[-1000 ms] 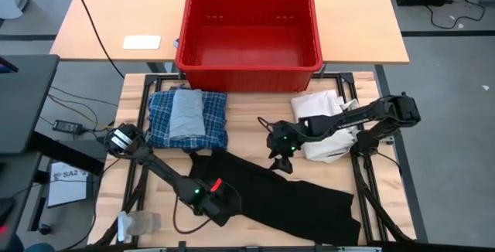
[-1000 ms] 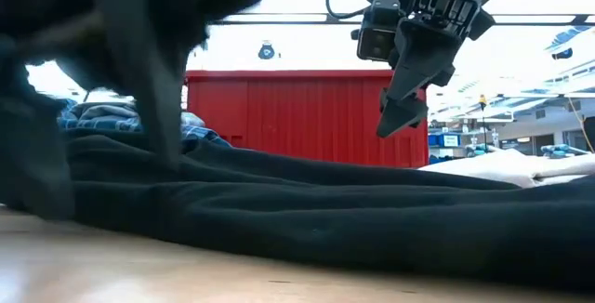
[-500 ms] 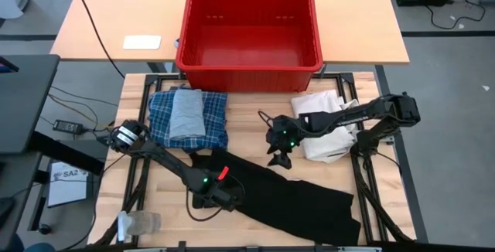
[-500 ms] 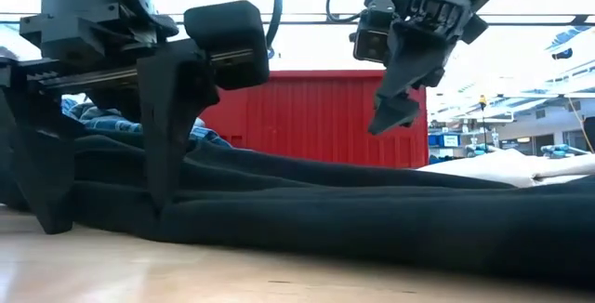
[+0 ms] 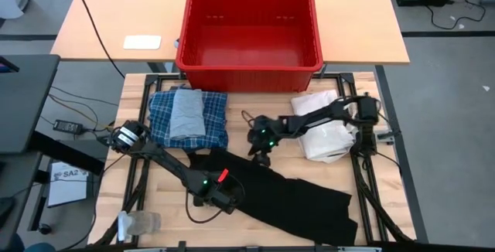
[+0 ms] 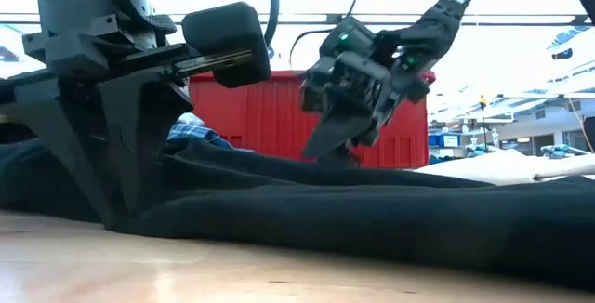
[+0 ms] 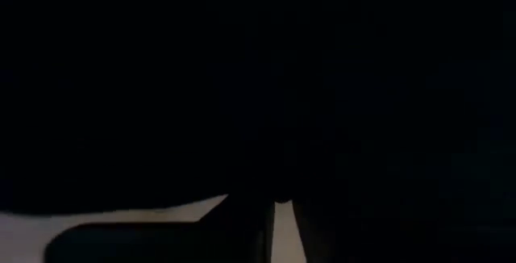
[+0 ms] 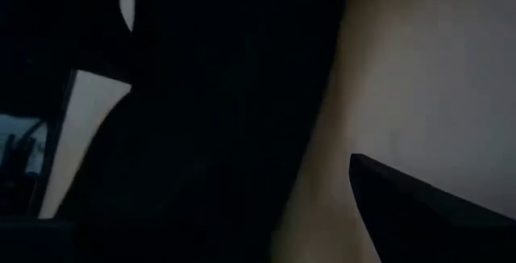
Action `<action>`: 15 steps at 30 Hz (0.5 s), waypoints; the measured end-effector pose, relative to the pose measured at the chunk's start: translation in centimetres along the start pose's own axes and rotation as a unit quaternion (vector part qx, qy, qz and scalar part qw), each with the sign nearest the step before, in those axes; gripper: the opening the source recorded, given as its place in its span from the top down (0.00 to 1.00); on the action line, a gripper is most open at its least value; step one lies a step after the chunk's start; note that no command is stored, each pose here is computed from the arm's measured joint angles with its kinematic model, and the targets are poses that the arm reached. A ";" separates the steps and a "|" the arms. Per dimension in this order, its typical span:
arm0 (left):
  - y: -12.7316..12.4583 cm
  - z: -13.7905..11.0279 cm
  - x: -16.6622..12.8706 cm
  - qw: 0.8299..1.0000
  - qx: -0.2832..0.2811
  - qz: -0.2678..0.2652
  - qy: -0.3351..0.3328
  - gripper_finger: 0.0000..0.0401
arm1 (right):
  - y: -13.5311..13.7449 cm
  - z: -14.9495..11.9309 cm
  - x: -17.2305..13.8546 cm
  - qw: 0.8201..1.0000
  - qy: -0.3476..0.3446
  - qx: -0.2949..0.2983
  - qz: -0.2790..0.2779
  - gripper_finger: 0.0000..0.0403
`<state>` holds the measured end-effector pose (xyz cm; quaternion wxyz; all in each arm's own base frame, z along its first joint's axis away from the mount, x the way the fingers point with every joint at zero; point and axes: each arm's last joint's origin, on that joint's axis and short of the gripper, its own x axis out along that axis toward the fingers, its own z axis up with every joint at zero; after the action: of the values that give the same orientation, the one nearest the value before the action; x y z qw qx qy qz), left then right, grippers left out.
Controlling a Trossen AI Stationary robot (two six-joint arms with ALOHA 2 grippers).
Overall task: Fold Laundry from Bin
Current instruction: Fold the black shirt
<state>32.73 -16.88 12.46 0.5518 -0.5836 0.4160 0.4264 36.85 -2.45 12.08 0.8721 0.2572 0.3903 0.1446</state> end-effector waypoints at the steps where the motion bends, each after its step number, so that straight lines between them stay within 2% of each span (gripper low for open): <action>1: 0.0 0.0 0.0 1.000 0.004 -0.007 -0.009 0.90 | 0.0 0.0 0.7 1.000 0.007 -0.001 0.002 0.28; 6: -0.4 0.2 0.2 0.998 0.003 -0.042 -0.046 0.96 | 0.4 1.1 3.1 1.000 0.022 -0.010 0.009 0.30; 9: -0.5 0.3 0.3 0.996 0.016 -0.057 -0.068 0.98 | 0.5 1.5 4.0 0.999 0.037 -0.014 0.026 0.35; 12: -0.5 0.3 0.3 0.994 0.029 -0.063 -0.082 0.98 | 0.6 1.7 4.7 0.998 0.047 -0.019 0.029 0.48; 15: -0.5 0.4 0.3 0.992 0.041 -0.068 -0.095 0.99 | 0.3 1.4 5.0 0.998 0.060 -0.012 0.032 0.68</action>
<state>33.31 -16.51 12.29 0.6398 -0.5444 0.3385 0.4240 41.22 -0.41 10.01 0.8450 0.2501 0.4318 0.1922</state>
